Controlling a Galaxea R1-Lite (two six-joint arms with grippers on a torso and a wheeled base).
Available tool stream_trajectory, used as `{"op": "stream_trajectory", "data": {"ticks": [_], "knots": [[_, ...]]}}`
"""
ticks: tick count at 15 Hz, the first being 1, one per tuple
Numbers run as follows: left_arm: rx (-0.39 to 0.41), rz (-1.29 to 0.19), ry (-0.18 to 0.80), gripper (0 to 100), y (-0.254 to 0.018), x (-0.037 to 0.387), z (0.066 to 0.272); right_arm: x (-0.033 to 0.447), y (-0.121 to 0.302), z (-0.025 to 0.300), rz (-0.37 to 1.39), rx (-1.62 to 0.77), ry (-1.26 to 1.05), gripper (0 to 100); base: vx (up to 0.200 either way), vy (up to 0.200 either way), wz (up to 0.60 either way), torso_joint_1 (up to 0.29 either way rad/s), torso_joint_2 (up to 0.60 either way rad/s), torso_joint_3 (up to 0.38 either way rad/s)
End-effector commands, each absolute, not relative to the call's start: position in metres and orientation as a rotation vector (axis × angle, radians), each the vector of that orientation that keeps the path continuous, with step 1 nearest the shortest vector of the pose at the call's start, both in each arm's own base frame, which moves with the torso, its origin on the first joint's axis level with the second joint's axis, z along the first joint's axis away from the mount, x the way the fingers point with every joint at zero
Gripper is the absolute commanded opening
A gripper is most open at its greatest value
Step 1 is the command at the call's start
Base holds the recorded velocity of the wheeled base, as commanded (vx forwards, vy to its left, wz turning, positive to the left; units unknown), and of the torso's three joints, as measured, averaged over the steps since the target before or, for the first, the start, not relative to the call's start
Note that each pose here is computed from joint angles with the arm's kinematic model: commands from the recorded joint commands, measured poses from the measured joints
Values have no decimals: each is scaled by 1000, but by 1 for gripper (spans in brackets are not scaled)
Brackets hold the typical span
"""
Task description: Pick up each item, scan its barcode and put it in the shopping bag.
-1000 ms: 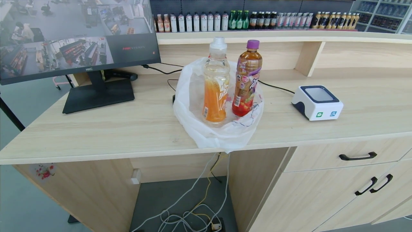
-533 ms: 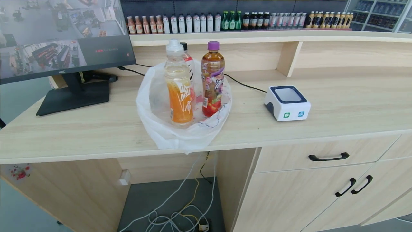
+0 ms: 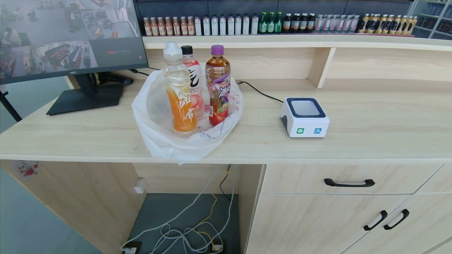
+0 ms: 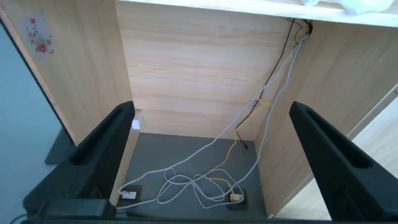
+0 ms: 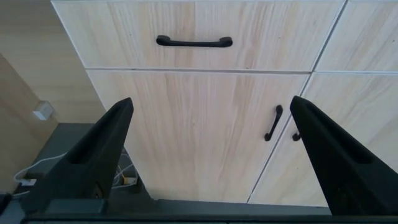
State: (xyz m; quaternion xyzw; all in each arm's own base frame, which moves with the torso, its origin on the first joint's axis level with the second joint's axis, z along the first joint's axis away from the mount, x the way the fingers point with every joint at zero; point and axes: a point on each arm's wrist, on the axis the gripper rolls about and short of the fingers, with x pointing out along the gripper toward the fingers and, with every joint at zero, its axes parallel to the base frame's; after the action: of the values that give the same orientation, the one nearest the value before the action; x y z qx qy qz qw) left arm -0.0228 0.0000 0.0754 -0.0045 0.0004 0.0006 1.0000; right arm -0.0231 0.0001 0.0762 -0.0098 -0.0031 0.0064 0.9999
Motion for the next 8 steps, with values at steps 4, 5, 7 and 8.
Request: {"op": "stream_trajectory", "data": {"ticks": [4, 5, 7, 8], "knots": [[-9, 2, 0, 100, 0, -23, 75, -23, 0, 76, 12, -18, -5, 100, 0, -200, 0, 0, 5, 5], [-8, 2, 0, 100, 0, -23, 75, -23, 0, 76, 14, -18, -5, 100, 0, -200, 0, 2, 2, 2], [-9, 2, 0, 100, 0, -23, 75, -23, 0, 76, 14, -18, -5, 100, 0, -200, 0, 2, 2, 0], [-9, 2, 0, 100, 0, -23, 75, -23, 0, 76, 14, -18, -5, 100, 0, -200, 0, 2, -2, 2]]}}
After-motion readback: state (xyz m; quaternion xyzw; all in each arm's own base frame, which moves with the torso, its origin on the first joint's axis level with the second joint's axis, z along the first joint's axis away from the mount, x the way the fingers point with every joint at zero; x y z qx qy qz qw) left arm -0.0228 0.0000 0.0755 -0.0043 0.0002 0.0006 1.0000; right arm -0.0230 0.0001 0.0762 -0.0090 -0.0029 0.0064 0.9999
